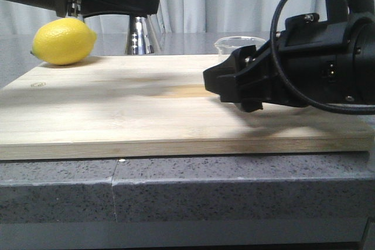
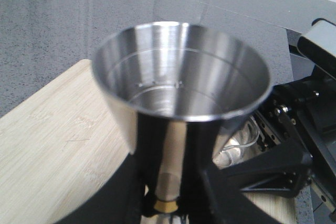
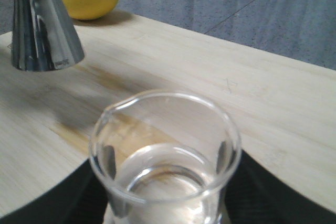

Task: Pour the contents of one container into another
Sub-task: 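Grasp the glass beaker with the right gripper and lift it above the jigger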

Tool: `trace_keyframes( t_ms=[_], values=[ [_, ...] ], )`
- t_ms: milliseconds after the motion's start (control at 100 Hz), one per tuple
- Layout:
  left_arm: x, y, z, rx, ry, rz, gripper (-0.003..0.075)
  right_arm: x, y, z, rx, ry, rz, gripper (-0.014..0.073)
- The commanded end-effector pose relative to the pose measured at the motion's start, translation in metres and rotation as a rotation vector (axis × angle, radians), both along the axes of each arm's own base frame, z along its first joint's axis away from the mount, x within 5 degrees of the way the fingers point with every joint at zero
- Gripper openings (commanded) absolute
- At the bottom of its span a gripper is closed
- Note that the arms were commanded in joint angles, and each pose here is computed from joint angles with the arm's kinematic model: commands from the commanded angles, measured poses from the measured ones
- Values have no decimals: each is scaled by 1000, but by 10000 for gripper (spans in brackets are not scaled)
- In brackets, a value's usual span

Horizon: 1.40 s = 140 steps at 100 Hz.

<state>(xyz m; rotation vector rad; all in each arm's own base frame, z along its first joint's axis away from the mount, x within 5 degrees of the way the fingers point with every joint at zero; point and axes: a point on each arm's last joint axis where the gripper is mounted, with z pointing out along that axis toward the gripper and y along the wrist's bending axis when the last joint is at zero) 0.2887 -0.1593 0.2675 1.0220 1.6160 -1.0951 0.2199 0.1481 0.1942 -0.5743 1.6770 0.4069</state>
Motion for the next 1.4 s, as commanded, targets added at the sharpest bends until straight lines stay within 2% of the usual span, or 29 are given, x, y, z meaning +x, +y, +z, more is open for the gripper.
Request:
trace_keyframes(
  t_ms=[0, 200, 330, 500, 700, 930, 1040, 1390],
  values=[
    [-7, -3, 30, -107, -49, -24, -20, 2, 3, 21, 72, -114, 14, 296],
    [-7, -3, 30, -107, -49, -24, -20, 2, 4, 21, 66, -118, 26, 193],
    [-7, -3, 29, -100, -51, -33, -20, 1, 4, 23, 73, -130, 27, 181],
    [-10, -3, 26, -63, -58, -60, -20, 3, 6, 43, 85, -175, 40, 181],
    [-13, -4, 25, -52, -40, -95, -20, 12, 17, 84, -21, -209, 103, 181],
    [-16, -4, 24, -44, -43, -127, -20, 24, 26, 128, -106, -279, 119, 181],
    [-17, -4, 24, -39, -44, -138, -20, 27, 28, 142, -164, -310, 128, 181],
    [-18, -4, 24, -38, -45, -150, -20, 33, 32, 173, -261, -409, 136, 181]
  ],
)
